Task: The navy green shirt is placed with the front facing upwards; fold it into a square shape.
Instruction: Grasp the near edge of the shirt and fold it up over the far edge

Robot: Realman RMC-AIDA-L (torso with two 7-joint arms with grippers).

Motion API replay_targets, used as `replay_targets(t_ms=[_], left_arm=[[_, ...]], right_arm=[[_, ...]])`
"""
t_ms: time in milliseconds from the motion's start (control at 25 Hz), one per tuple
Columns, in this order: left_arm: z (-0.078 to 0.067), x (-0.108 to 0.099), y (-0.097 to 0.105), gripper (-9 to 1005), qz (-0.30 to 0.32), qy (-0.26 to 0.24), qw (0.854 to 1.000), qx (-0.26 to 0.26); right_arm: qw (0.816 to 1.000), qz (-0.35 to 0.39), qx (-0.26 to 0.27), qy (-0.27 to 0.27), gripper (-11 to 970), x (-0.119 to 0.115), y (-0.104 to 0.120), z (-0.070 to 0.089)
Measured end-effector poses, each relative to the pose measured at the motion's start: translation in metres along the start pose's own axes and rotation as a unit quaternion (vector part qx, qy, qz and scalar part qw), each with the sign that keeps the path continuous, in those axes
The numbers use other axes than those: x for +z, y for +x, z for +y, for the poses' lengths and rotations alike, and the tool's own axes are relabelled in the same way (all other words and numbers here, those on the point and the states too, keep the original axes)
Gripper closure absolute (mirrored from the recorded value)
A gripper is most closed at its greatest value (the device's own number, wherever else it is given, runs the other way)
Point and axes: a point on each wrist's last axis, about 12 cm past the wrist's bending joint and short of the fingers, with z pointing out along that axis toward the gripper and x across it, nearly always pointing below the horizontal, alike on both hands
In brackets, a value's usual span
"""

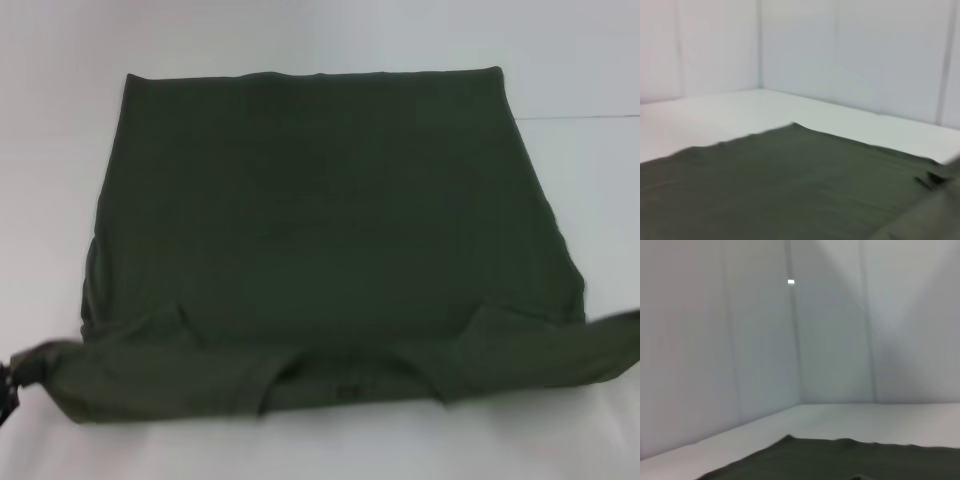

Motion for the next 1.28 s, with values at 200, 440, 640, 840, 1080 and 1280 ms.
replay_targets(t_ms=[200,440,640,840,1080,1280], left_arm=[[0.013,0.026,0.000,967,-0.023,-0.047,0.998,-0.027],[0.027,0.052,-0.003,967,-0.035,-0.092,0.995,-0.035],[0.043,0.086,-0.010,966,-0.018,-0.128,0.991,-0.035],[0.056,0.111,-0.018,965,-0.014,-0.167,0.985,-0.032],[0.074,0.135,-0.031,965,-0.001,-0.212,0.977,-0.033],[0.079,0.154,-0.039,964,0.011,-0.229,0.973,-0.026]], right_arm=[[0.999,0.020,0.023,0.027,922,0.028,0.001,-0.016],[0.998,0.033,0.032,0.047,921,0.070,-0.002,-0.033],[0.997,0.043,0.027,0.065,921,0.103,-0.011,-0.048],[0.993,0.067,0.039,0.093,920,0.136,-0.019,-0.063],[0.988,0.097,0.045,0.111,919,0.176,-0.025,-0.069],[0.986,0.110,0.036,0.121,919,0.194,-0.028,-0.071]])
